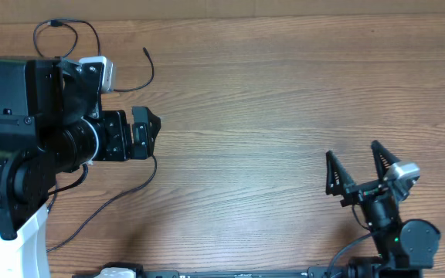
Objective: Untangle cables
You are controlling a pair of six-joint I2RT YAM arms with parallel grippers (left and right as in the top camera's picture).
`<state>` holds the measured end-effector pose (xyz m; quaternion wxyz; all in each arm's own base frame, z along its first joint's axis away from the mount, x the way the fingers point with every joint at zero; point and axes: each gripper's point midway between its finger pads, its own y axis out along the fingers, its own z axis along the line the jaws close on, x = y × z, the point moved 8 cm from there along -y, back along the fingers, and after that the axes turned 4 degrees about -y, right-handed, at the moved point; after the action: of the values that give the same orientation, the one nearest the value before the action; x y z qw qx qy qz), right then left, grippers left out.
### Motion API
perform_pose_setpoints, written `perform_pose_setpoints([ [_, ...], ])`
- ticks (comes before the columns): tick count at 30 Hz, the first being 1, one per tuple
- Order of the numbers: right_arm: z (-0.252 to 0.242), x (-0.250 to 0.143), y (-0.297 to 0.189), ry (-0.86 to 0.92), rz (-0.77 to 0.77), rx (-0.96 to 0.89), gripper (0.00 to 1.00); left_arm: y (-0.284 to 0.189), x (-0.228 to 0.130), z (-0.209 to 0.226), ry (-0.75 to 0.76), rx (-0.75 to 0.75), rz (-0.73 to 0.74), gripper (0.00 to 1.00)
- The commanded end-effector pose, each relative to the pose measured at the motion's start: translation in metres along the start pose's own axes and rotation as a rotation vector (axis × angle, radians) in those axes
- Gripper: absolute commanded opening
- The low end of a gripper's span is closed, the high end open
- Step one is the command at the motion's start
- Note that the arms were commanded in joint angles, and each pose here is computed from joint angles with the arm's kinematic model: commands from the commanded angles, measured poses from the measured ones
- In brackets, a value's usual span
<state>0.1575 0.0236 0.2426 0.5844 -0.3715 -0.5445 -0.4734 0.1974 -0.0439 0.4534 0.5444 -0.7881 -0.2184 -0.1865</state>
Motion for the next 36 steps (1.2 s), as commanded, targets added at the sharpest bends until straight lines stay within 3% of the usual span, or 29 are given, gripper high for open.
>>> perform_pose_setpoints([
  [1,0.001,-0.018,-0.001,-0.009,-0.029,0.039,1.0,0.0,0.001,-0.001,-0.013,0.0,-0.004,1.0],
  [10,0.0,-0.044,0.001,0.006,-0.035,0.038,1.0,0.0,0.001,-0.001,-0.013,0.0,-0.004,1.0],
  [22,-0.017,-0.068,0.0,0.036,0.079,-0.124,1.0,0.0,0.001,-0.001,-0.013,0.0,-0.004,1.0],
  [36,-0.021,-0.069,-0.001,-0.224,0.101,-0.15,1.0,0.0,0.001,-0.001,-0.013,0.0,-0.004,1.0],
])
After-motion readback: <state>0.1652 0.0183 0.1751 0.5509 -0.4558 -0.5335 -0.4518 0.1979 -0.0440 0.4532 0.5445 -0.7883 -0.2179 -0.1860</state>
